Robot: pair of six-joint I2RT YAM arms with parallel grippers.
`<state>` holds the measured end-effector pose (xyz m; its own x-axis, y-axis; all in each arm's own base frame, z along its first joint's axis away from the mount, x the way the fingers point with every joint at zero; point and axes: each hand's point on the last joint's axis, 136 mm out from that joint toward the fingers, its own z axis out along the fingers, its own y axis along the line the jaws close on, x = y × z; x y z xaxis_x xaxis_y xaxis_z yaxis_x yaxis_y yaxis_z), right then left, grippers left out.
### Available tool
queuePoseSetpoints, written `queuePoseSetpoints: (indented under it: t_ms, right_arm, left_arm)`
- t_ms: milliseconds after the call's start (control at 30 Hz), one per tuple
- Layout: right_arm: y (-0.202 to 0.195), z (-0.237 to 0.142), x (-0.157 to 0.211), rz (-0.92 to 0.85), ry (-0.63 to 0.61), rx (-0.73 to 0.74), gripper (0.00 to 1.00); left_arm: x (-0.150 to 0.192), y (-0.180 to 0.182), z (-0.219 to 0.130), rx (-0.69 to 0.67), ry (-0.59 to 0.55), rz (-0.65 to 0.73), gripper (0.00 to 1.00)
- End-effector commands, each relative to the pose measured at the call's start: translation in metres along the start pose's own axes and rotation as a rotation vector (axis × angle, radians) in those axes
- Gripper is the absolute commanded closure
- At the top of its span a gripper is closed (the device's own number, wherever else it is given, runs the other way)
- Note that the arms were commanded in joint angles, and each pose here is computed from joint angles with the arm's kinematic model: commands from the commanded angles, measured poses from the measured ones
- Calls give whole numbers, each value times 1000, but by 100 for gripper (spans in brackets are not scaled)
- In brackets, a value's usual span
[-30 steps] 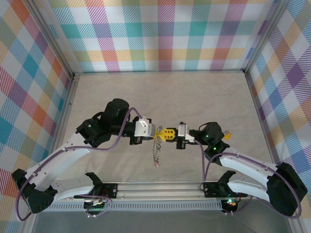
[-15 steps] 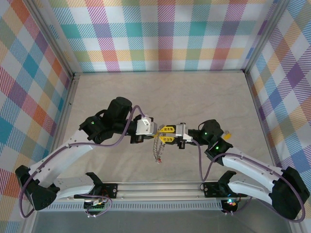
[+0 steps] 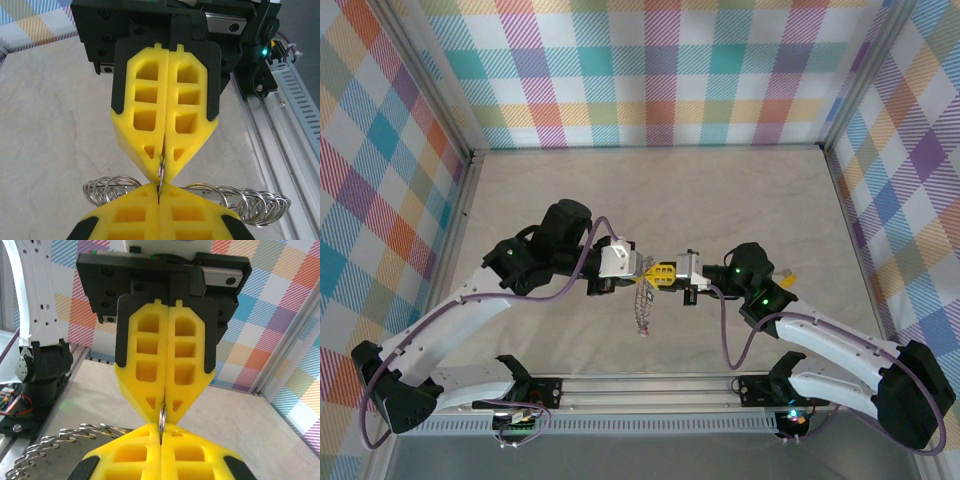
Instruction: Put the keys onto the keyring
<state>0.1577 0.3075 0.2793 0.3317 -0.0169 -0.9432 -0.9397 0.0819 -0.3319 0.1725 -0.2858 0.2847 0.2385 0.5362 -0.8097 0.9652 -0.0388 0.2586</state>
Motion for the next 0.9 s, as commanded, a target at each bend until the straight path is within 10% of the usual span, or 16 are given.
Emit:
queuePoseSetpoints:
  t_ms: [0,267,867]
  right_arm:
    - [2,1,-11,-25,-26,-25,100]
    - [0,-3,-29,-81,-124,9,100]
    - [2,-4,-38,-78,-166,-3,100]
  left_arm:
    - [-20,5,-12,-39,-76,44,100]
    - [-17,7,-9,-52,-83,13,82]
    - [-22,4,-9,-47,-129,27,82]
